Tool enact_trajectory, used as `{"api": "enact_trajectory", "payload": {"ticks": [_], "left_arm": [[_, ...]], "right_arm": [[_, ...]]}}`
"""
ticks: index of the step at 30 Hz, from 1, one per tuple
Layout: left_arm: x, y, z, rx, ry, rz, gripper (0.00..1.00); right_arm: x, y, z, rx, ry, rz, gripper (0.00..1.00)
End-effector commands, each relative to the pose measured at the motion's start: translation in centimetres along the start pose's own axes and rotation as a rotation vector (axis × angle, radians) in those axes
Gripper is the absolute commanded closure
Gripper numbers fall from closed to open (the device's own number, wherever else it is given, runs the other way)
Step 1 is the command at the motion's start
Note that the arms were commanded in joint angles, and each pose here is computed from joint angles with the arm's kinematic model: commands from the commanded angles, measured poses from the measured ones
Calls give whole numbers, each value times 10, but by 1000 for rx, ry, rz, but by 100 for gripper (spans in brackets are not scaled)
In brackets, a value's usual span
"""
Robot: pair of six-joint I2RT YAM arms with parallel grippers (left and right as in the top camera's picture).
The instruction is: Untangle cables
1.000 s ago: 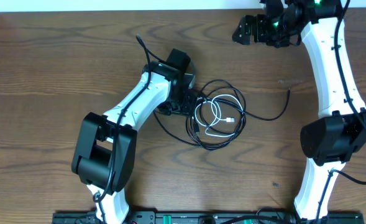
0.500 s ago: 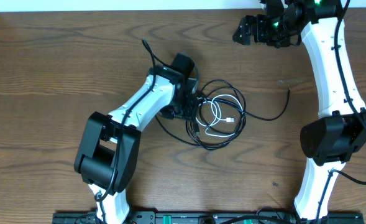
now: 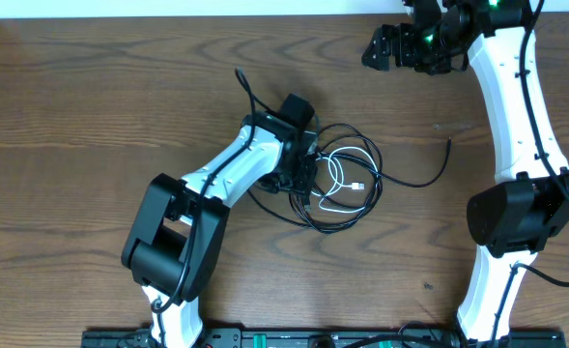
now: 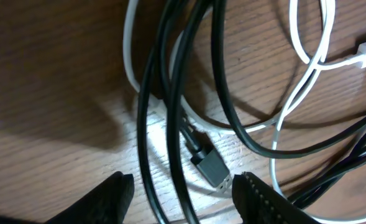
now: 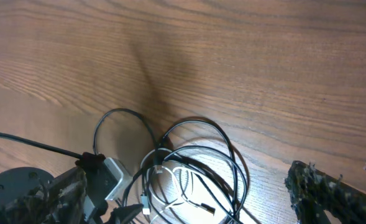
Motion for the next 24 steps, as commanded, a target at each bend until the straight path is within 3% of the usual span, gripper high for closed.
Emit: {"api": "enact_trajectory", "payload": {"ticks": [1,13,17,19,24], "left_arm": [[12,4,3,-7,-23,34,46],[17,4,5,-14,-27,45,55],[17,4,5,-14,-28,46,69],[17,4,5,-15,-27,46,89],[-2,-7,-1,26,-5,-17,93]], "right_arm": [[-16,-2,8,-30,6,-34,1],[-16,-2,8,-30,6,-34,1],[-16,-2,8,-30,6,-34,1],[-16,-2,8,-30,6,-34,1],[-16,-2,9,-30,6,-34,1]]}}
Point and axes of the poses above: each gripper's point midway between its finger pads, its own x axis out along the fingers, its own z axis along the line the jaws close on, y = z × x, the point moved 7 cm from there along -x, back along the fingers, and after that the axes turned 11 degrees about -x, right-handed, at the moved point
